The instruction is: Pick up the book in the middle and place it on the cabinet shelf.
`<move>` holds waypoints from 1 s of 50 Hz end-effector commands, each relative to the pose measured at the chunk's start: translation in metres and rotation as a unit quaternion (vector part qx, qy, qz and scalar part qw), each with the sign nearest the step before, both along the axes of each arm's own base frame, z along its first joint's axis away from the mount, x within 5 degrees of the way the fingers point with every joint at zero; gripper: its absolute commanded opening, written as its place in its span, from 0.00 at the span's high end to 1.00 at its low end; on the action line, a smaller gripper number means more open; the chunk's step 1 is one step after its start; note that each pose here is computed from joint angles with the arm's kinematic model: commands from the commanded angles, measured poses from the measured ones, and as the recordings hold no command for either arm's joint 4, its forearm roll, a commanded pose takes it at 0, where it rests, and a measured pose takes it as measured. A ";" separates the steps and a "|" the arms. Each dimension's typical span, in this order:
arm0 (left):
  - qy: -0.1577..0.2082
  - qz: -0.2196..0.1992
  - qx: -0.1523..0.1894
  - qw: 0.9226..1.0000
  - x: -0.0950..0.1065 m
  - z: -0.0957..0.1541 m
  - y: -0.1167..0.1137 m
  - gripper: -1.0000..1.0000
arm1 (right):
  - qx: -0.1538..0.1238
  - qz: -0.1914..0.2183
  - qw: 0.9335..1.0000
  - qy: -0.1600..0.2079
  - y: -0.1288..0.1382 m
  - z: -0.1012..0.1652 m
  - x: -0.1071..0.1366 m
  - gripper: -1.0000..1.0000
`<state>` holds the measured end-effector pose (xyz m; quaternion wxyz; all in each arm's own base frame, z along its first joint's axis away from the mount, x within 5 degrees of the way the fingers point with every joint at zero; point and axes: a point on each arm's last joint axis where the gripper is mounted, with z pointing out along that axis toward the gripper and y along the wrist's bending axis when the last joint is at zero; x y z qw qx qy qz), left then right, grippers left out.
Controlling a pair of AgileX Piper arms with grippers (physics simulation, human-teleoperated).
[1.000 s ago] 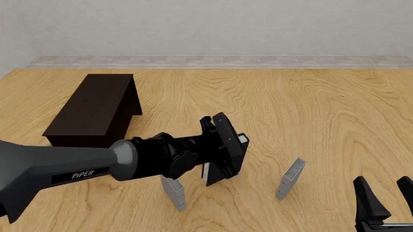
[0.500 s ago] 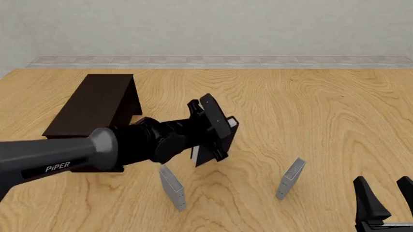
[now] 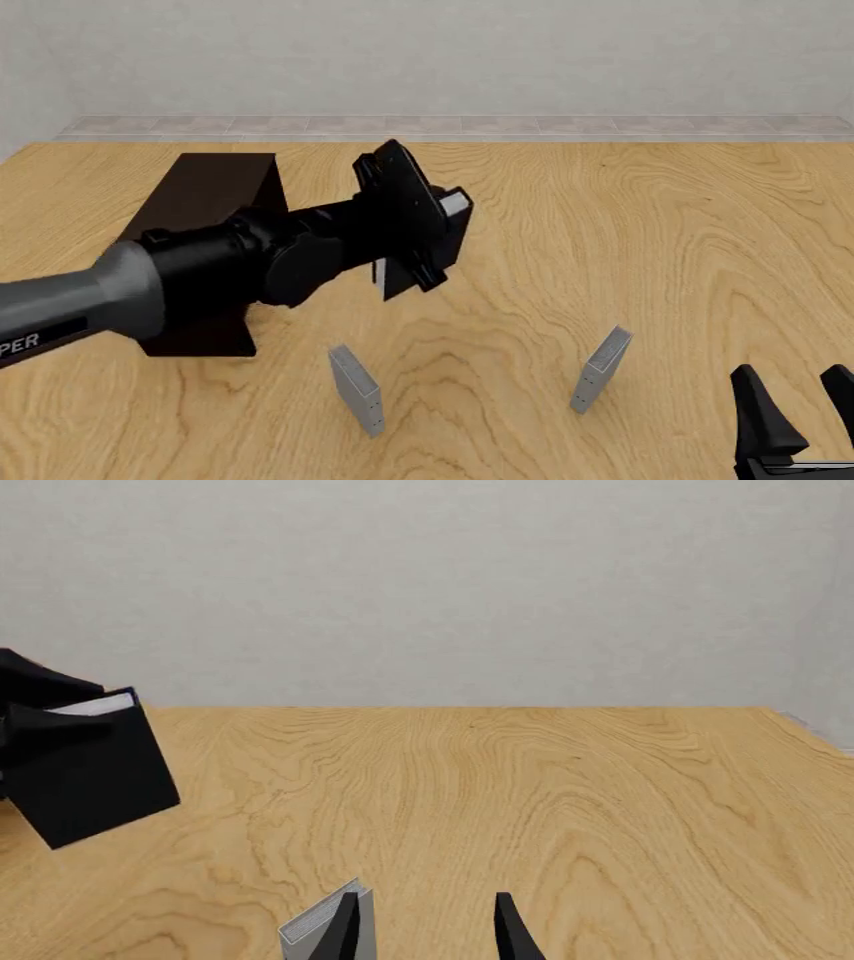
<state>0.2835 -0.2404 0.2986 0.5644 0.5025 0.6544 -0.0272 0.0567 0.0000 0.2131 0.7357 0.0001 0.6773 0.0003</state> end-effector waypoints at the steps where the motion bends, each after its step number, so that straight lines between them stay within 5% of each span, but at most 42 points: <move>1: -0.053 -0.009 0.019 0.998 -0.008 0.028 0.015 1.00 | 0.000 0.000 1.000 0.000 0.000 0.000 0.000 0.00; 22: -0.121 0.002 0.037 0.992 -0.024 0.057 0.049 1.00 | 0.000 0.000 1.000 0.000 0.000 0.000 0.000 0.00; 29: -0.166 0.001 0.046 0.985 -0.033 0.067 0.060 1.00 | 0.000 0.000 1.000 0.000 0.000 0.000 0.000 0.00; 50: -0.225 0.023 0.053 0.973 -0.039 0.083 0.082 1.00 | 0.000 0.000 1.000 0.000 0.000 0.000 0.000 0.00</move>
